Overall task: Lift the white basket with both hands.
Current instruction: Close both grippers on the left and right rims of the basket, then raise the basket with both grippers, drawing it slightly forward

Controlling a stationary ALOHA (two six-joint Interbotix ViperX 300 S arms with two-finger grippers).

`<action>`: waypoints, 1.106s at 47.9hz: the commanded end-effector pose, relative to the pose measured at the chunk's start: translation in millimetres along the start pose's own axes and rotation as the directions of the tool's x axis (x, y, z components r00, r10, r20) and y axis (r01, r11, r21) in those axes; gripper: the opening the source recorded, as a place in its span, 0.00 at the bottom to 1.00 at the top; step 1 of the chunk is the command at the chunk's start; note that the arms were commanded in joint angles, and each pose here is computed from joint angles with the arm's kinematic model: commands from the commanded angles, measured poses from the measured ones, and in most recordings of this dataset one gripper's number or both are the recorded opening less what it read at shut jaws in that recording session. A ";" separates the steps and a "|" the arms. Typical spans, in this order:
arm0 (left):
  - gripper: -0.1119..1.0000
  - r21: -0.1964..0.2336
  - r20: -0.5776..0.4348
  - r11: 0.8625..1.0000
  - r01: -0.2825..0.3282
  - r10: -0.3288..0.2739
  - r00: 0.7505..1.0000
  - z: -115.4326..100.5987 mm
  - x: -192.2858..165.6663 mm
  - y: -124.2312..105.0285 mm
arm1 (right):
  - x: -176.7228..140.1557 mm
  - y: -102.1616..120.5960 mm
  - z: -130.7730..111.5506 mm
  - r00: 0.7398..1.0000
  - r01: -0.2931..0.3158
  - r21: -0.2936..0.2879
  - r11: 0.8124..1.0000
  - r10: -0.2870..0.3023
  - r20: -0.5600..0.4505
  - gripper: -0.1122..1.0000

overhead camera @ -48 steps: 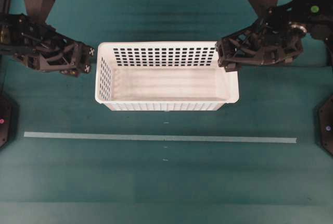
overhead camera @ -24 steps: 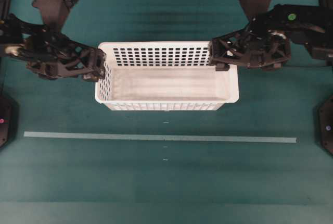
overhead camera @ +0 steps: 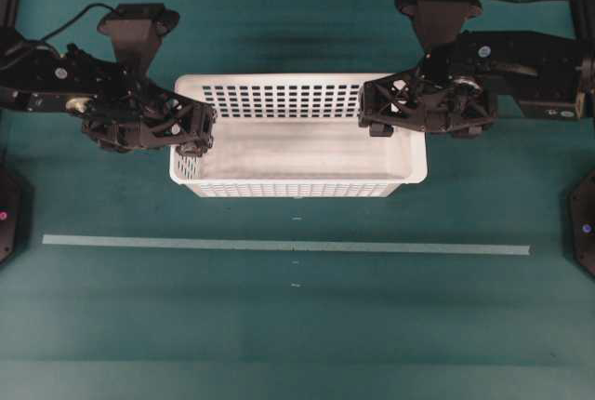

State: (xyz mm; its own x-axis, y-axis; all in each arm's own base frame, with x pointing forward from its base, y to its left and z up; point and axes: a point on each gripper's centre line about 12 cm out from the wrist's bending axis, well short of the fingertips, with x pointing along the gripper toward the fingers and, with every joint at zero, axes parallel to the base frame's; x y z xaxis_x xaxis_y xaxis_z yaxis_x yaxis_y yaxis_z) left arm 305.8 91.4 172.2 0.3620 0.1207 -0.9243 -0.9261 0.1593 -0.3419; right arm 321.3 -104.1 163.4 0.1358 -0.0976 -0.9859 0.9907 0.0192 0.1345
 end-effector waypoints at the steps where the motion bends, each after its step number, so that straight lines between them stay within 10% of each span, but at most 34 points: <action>1: 0.96 0.002 0.011 1.000 0.017 -0.017 1.000 2.6 -2.7 -3.7 | 5.2 0.5 -3.9 1.000 -0.006 -0.006 1.000 0.006 0.005 0.95; 20: 0.90 0.015 0.020 0.999 0.040 -0.040 0.999 2.7 4.4 -5.6 | 13.6 2.3 -7.8 0.997 -0.071 0.053 0.996 0.070 0.017 0.78; 31: 0.37 0.018 0.025 0.998 0.056 -0.056 0.998 2.5 4.8 -7.9 | 13.7 3.7 -11.0 0.997 -0.078 0.057 0.995 0.078 0.014 0.25; 39: 0.12 0.018 0.025 0.998 0.056 -0.056 0.998 2.5 4.8 -7.9 | 15.1 3.6 -12.3 0.997 -0.076 0.055 0.996 0.075 0.012 0.25; 53: 0.10 0.023 0.027 0.997 0.077 -0.077 0.997 -0.4 1.2 -13.6 | 12.4 5.2 -13.3 0.997 -0.082 0.038 0.996 0.082 0.012 0.25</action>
State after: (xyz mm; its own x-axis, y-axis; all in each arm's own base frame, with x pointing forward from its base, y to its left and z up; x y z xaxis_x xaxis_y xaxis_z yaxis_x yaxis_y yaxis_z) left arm 313.8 92.5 167.5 0.4072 0.1311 -0.9039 -0.9077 0.1683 -0.3845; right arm 325.4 -94.4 149.8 0.2111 -0.1080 -0.9715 0.9759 -0.0335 0.2157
